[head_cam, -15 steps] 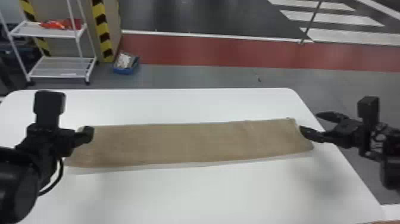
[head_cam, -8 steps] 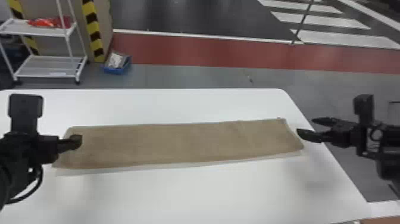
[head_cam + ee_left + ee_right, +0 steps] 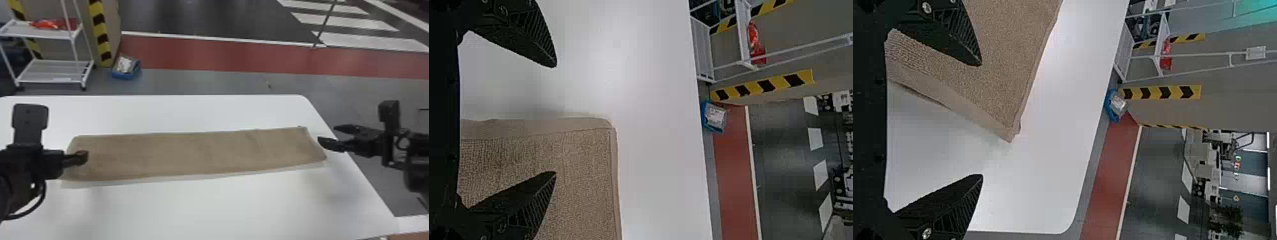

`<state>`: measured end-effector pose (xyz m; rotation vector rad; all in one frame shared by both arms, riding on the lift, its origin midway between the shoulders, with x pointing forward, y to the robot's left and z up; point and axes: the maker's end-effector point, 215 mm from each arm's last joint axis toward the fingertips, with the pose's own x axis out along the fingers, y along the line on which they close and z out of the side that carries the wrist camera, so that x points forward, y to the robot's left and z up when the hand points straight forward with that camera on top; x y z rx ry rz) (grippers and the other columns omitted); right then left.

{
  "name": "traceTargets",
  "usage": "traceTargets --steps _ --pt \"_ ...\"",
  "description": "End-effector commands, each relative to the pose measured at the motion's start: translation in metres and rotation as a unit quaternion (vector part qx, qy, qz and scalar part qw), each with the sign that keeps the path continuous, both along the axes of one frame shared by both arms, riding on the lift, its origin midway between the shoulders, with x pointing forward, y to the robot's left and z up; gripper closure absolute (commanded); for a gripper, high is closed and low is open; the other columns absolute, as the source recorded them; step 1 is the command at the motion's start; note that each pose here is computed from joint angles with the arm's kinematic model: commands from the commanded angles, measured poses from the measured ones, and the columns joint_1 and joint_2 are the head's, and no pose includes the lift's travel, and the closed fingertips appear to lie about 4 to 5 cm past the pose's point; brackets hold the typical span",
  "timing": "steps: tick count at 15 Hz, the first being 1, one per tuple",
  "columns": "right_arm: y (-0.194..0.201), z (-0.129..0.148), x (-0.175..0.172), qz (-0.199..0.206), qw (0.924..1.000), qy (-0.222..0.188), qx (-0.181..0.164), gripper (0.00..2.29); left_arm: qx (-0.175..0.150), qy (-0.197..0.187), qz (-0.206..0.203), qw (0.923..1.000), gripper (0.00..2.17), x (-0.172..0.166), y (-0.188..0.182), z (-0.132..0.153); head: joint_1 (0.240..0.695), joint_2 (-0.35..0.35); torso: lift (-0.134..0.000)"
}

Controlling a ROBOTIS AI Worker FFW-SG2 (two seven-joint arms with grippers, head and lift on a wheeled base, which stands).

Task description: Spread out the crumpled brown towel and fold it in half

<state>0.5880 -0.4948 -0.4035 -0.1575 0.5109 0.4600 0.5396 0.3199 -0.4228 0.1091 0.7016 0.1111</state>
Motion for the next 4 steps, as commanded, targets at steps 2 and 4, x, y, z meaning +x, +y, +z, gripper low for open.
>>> traceTargets --steps 2,4 --pt "0.0011 0.0001 0.0011 0.001 1.0 -0.004 -0.002 0.09 -0.001 -0.001 -0.001 1.0 0.13 0.0028 -0.0015 0.0015 0.695 -0.168 -0.125" --pt "0.0011 0.0001 0.0011 0.001 1.0 -0.004 -0.002 0.09 0.0 -0.002 -0.001 1.0 0.13 0.003 -0.0013 0.0023 0.695 -0.168 -0.125"
